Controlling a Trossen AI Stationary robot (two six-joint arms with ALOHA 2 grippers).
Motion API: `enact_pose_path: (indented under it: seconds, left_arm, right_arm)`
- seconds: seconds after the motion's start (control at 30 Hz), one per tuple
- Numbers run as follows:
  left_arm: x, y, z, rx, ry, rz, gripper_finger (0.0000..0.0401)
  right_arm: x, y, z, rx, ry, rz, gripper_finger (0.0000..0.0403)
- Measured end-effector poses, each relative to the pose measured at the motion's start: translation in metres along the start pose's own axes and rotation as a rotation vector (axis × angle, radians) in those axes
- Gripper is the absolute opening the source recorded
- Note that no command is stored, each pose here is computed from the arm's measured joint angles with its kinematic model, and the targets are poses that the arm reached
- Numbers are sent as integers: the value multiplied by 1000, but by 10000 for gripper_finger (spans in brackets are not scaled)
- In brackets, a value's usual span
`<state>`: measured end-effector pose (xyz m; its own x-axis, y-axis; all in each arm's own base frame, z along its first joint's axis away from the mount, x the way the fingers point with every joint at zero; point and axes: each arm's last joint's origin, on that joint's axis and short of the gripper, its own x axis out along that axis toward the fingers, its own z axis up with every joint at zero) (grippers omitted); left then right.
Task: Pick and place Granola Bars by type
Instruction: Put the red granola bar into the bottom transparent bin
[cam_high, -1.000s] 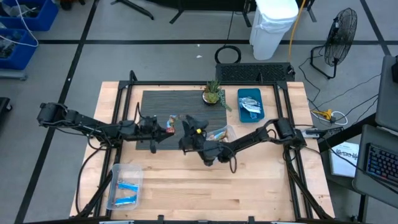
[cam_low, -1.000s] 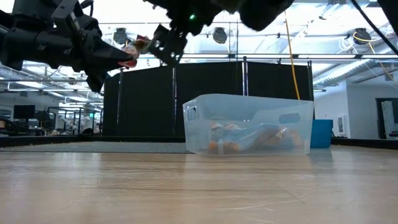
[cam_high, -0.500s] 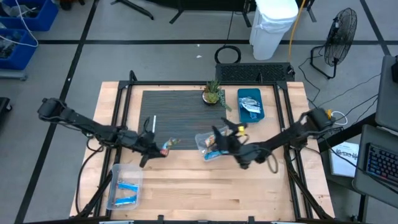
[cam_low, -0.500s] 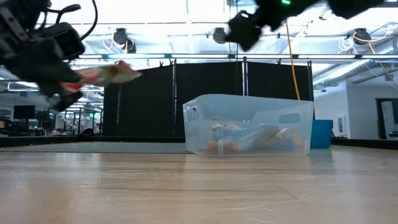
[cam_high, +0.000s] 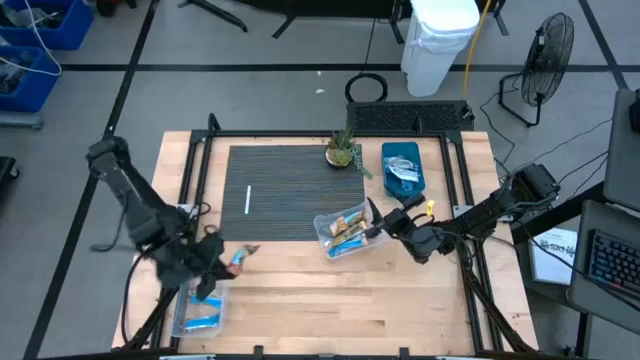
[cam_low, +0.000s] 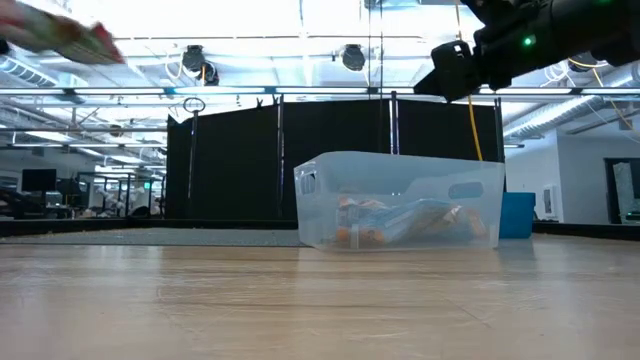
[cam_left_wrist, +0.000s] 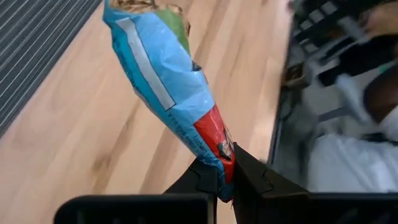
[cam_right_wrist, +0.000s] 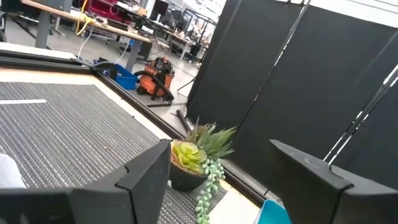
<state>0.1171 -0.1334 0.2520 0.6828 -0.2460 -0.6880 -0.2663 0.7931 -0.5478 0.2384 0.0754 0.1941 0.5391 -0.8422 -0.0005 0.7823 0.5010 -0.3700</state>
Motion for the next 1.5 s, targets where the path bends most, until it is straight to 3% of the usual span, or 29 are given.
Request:
enact_pose_path:
  seconds: [0.2,0.4,0.47,0.73,0.97,1.2,1.5]
  left_arm:
    - [-7,-35,-24,-61,118,224,20]
    - [9,-43,-60,-304,369,569,20]
    - [13,-45,-67,-353,420,628,20]
    - [13,-51,-70,-442,421,650,20]
    - [12,-52,-73,-538,502,701,20]
    - [13,-54,-74,-510,542,667,20]
    - [13,-56,-73,-463,544,635,84]
  right_arm:
    - [0,0,-1,-3,0,2,253]
    - [0,0,-1,-5,-1,4,253]
    - [0,0,-1,-5,-1,5,253]
    - [0,0,-1,8,-2,4,253]
    - [0,0,-1,8,-2,5,253]
    - [0,0,-1,9,-2,5,253]
    - [0,0,-1,17,-2,5,253]
